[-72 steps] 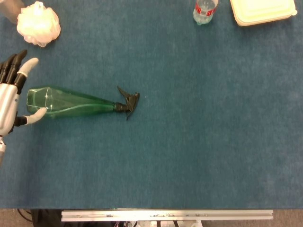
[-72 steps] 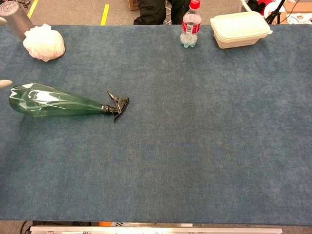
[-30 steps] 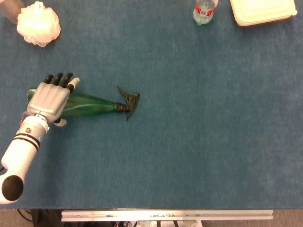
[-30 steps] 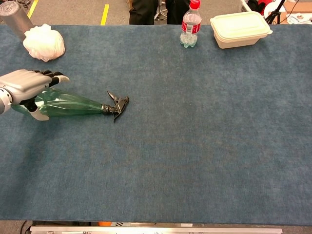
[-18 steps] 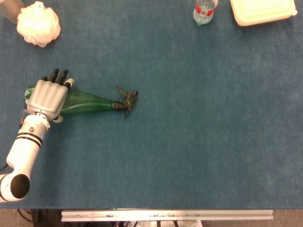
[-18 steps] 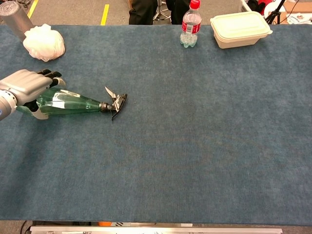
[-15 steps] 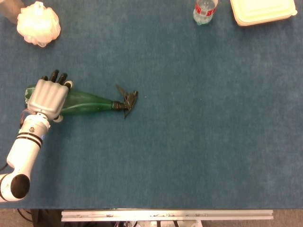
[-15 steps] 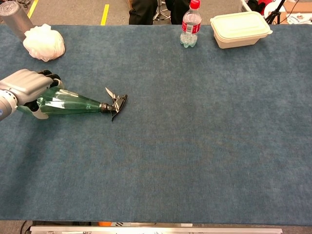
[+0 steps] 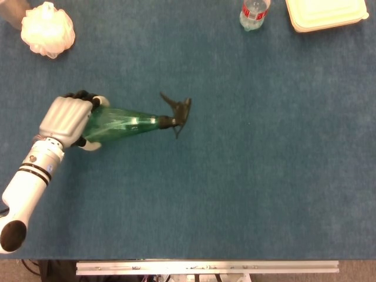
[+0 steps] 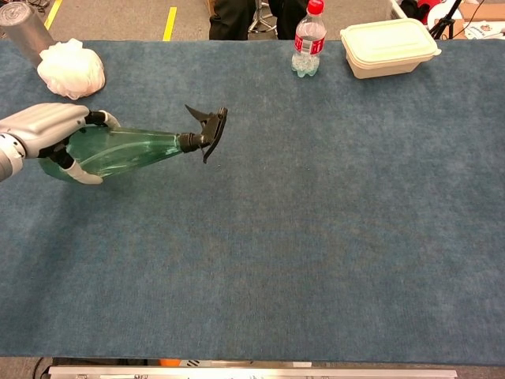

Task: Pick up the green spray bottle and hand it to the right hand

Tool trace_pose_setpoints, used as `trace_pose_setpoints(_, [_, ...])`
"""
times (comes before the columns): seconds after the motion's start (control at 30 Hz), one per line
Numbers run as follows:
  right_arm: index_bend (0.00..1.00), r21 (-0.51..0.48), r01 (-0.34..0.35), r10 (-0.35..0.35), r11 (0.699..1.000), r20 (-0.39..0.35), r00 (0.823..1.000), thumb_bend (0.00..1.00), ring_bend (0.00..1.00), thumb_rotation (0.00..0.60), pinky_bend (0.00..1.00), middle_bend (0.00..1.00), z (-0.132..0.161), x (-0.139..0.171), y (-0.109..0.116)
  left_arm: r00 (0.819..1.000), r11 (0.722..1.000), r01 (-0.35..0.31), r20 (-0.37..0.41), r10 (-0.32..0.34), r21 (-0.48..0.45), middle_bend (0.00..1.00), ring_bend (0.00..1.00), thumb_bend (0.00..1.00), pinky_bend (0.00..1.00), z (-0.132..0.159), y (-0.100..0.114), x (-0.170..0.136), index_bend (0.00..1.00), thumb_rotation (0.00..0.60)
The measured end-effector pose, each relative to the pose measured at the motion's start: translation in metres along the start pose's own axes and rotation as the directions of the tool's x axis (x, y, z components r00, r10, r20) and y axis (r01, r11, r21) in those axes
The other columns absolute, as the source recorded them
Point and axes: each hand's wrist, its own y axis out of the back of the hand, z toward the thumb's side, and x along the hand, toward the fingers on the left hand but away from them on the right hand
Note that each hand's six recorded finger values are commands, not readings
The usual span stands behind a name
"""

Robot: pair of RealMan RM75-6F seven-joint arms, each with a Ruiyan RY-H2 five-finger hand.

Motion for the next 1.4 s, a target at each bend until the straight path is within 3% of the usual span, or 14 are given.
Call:
trace_pose_setpoints(0.13, [0.2,-0.039,-0.046,0.044,0.998,-0.046,0.998,0.29,0.13,0.6,0.21,0.26,0.012,-0.006,-0.011,0.997,0.988,0.002,0.074,0.009,-0.154,0.27,0.19,0.19,0.46,0.017,0.011,-0.007,0.35,0.6])
trace_pose_setpoints(0.3, [0.2,-0.101,-0.102,0.095,0.99,-0.074,0.993,0.15,0.13,0.6,0.22,0.26,0.02,-0.008,-0.025,0.987,0.949,0.04,0.157,0.01,-0.314,0.27,0.19,0.19,0.46,0.038,0.023,-0.018,0.35,0.6])
trace_pose_setpoints(0.5, [0.17,-0.168,-0.148,0.129,0.975,-0.12,0.984,0.04,0.13,0.6,0.22,0.26,0.03,-0.012,-0.044,0.973,0.867,0.127,0.23,-0.015,-0.482,0.27,0.19,0.19,0.46,0.061,0.032,-0.028,0.34,0.6])
trace_pose_setpoints(0.63, [0.11,-0.201,-0.172,0.146,0.964,-0.14,0.979,0.03,0.09,0.6,0.16,0.21,0.037,-0.015,-0.061,0.962,0.801,0.192,0.27,-0.04,-0.567,0.26,0.19,0.19,0.46,0.074,0.037,-0.031,0.34,0.6])
trace_pose_setpoints(0.73, [0.08,-0.234,-0.191,0.158,0.953,-0.15,0.976,0.03,0.06,0.6,0.12,0.18,0.042,-0.018,-0.075,0.953,0.767,0.231,0.296,-0.056,-0.599,0.26,0.19,0.19,0.46,0.084,0.04,-0.032,0.34,0.6])
trace_pose_setpoints(0.97, [0.05,-0.323,-0.221,0.176,0.92,-0.162,0.971,0.03,0.04,0.6,0.1,0.15,0.058,-0.034,-0.105,0.946,0.726,0.253,0.319,-0.048,-0.64,0.26,0.19,0.19,0.46,0.1,0.04,-0.031,0.33,0.6])
trace_pose_setpoints(1.27, [0.01,-0.436,-0.292,0.242,0.851,-0.167,0.956,0.04,0.01,0.6,0.06,0.12,0.084,-0.052,-0.137,0.947,0.702,0.247,0.32,-0.029,-0.668,0.26,0.19,0.19,0.46,0.114,0.031,-0.022,0.33,0.6])
trace_pose_setpoints(1.4, [0.0,-0.503,-0.303,0.256,0.81,-0.163,0.953,0.03,0.0,0.6,0.04,0.11,0.094,-0.058,-0.143,0.952,0.708,0.221,0.307,-0.007,-0.671,0.26,0.19,0.19,0.46,0.116,0.03,-0.017,0.33,0.6])
